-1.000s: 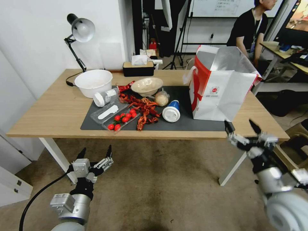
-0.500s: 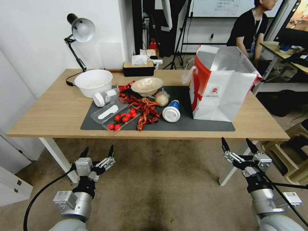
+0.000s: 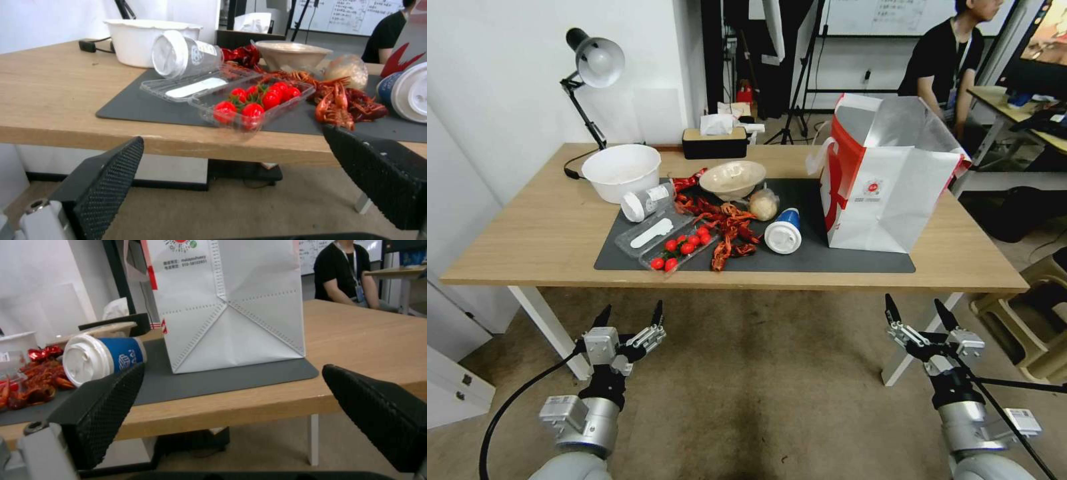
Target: Pick up the food delivery bag from the floor and place it on the table.
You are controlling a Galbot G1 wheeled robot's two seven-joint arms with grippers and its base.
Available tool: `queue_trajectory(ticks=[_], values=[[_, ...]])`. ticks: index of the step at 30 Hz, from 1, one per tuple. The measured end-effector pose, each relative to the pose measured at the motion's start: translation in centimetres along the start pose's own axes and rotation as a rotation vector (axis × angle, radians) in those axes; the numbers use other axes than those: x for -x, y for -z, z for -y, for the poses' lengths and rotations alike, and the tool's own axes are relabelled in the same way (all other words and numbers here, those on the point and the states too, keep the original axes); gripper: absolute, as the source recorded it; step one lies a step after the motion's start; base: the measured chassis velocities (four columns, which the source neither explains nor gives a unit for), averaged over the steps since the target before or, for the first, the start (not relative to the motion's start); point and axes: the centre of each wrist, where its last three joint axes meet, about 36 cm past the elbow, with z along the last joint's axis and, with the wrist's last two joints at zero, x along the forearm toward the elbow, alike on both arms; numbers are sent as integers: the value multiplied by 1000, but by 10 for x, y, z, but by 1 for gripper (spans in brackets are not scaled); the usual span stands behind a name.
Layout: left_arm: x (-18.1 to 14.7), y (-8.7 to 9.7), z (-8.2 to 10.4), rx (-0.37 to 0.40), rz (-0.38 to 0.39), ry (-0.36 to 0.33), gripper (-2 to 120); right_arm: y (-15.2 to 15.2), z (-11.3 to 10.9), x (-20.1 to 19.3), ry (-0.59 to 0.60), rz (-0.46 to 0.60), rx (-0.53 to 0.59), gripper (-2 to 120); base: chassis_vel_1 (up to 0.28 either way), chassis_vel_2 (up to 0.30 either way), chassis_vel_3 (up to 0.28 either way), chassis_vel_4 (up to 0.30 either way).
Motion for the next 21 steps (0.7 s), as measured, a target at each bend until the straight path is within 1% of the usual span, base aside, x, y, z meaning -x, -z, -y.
queue_trajectory(ticks=[21], values=[[1,0,0,0,4,4,100,9,0,6,7,23,-8,100,0,0,0,0]])
